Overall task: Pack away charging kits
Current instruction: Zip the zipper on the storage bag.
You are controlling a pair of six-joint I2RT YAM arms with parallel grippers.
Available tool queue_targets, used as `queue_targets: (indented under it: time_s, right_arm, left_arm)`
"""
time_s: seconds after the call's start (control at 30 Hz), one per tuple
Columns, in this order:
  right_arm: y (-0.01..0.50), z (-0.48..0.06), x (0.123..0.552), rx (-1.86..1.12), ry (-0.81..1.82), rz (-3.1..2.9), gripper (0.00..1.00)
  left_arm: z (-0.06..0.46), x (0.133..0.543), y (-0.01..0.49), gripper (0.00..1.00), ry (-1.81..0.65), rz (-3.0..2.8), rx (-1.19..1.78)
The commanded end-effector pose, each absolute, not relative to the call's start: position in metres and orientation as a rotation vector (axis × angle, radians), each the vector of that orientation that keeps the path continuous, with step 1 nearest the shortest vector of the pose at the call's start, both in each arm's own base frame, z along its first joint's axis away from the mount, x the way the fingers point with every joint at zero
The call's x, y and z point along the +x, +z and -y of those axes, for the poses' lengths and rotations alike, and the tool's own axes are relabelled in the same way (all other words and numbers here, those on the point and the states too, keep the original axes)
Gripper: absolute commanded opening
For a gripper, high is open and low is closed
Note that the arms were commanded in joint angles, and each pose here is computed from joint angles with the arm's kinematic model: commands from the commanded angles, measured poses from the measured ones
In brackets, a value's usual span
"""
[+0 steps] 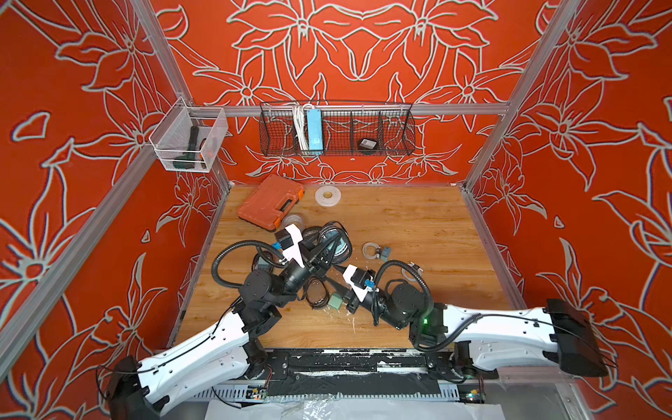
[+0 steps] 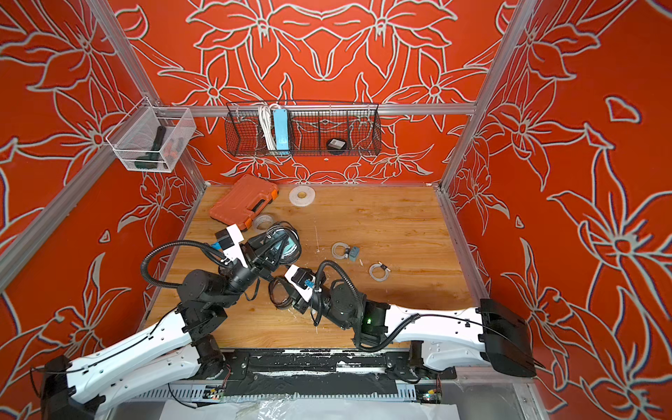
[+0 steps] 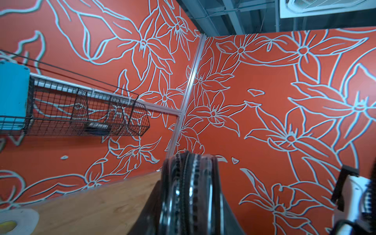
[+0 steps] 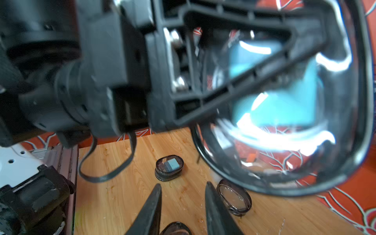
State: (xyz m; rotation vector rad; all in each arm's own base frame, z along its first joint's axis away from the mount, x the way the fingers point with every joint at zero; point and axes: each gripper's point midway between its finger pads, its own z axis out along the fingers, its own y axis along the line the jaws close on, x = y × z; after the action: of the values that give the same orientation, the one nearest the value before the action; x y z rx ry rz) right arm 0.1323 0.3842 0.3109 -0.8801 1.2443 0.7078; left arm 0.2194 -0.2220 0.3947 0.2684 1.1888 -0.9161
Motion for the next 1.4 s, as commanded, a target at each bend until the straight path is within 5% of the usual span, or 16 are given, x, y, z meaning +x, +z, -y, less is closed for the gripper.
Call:
queue_targets:
  time_s: [0.0, 0.43, 1.13, 1.37]
  right_arm:
    - [0.345, -0.379, 0.138, -0.763, 0.692, -1.182, 0.36]
    - [0.352, -0.369, 0.145, -0.651, 0.741, -1.246, 0.27]
    - [0.362, -0.379, 0.157, -0.574, 0.743, -1.291, 0.25]
    - [0.365, -0.382, 0.154, -0.585, 0.761, -1.28, 0.17]
  left_arm:
    - [0.208, 0.217, 0.415, 0.0, -0.831, -1.126, 0.185]
    - [0.216, 0.207, 0.408, 0.0, -0.852, -1.139, 0.153]
    - [0.216, 0.214, 0.397, 0.0, -0.827, -1.163, 0.117]
    - [0.212, 0.215, 0.387, 0.0, -0.821, -1.18, 0.097]
